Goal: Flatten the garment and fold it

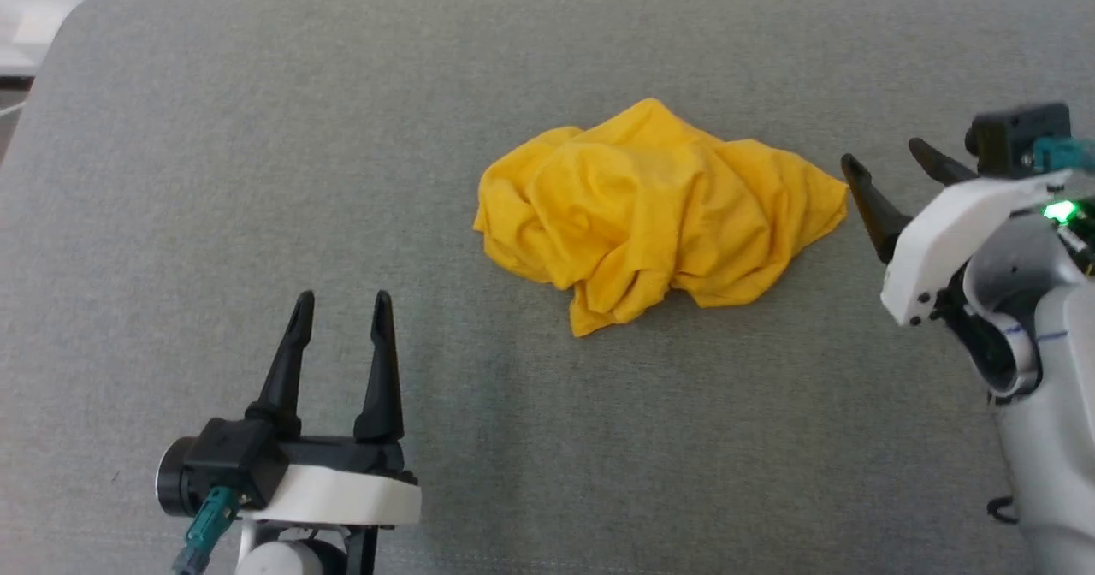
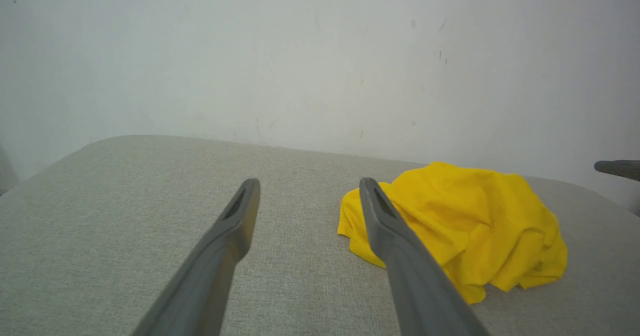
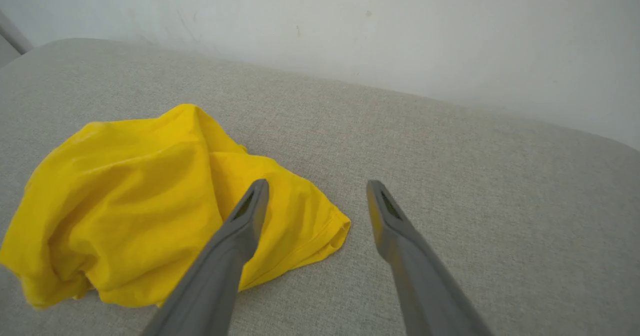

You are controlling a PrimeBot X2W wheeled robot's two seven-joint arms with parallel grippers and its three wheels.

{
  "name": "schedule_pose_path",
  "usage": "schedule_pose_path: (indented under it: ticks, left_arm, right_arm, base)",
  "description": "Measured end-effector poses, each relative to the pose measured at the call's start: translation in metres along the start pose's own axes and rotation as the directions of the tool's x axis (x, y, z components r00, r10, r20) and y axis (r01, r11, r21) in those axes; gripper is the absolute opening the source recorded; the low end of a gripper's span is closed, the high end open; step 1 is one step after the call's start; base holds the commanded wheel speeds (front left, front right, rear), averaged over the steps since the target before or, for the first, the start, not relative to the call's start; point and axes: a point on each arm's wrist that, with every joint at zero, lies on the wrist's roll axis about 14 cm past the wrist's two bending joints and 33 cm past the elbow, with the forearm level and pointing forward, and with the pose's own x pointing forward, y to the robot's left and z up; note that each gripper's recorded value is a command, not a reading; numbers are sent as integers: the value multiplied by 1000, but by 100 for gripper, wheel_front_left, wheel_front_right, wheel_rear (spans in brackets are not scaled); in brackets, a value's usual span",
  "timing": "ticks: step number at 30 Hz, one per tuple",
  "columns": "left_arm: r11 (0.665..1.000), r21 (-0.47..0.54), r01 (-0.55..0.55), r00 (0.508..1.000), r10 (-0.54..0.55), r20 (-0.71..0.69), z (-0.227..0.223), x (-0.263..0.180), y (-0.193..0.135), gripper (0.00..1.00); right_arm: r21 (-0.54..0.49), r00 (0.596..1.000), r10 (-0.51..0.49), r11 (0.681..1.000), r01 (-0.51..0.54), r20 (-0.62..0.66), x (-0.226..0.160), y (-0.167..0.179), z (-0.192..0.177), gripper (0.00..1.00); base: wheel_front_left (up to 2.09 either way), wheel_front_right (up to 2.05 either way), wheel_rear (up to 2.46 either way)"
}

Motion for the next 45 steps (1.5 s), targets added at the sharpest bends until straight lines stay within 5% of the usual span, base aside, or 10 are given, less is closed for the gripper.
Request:
schedule_pose_path:
  ticks: [9, 19, 20, 22, 29, 34, 40, 45]
  left_arm:
    - [999, -3, -35, 999, 35, -17, -4, -3, 9, 100]
    - [998, -5, -61, 997, 60, -39, -10, -2, 16, 100]
    - [998, -5, -63, 997, 62, -40, -11, -1, 17, 100]
    - [997, -3, -76, 996, 75, -45, -12, -1, 20, 100]
    - [994, 8, -105, 993, 105, -50, -13, -5, 28, 100]
    - [995, 1, -98, 995, 98, -24, -4, -6, 26, 100]
    - [996, -6, -84, 996, 84, 7, 7, -13, 20, 100]
    - [997, -16, -71, 997, 71, 17, 12, -20, 16, 100]
  right_arm:
    - [-7, 934, 56, 998, -62, -352, 27, 9, -61, 100]
    - [-51, 893, 65, 994, -97, -446, 54, 17, -100, 100]
    - [-50, 891, 67, 994, -100, -449, 57, 18, -101, 89]
    - [-42, 899, 77, 994, -105, -430, 65, 22, -99, 0]
    - [-37, 922, 100, 992, -123, -373, 74, 33, -90, 0]
    - [-12, 968, 102, 994, -108, -230, 70, 32, -52, 0]
    - [-14, 999, 12, 1000, -12, 30, 43, -9, 27, 0]
    - [15, 994, -102, 995, 102, 33, -6, -53, 13, 0]
  base:
    - [0, 0, 0]
    - [0, 0, 0]
    - [0, 0, 0]
    - [0, 0, 0]
    - [0, 0, 0]
    - [0, 0, 0]
    - [0, 0, 0]
    - [0, 0, 0]
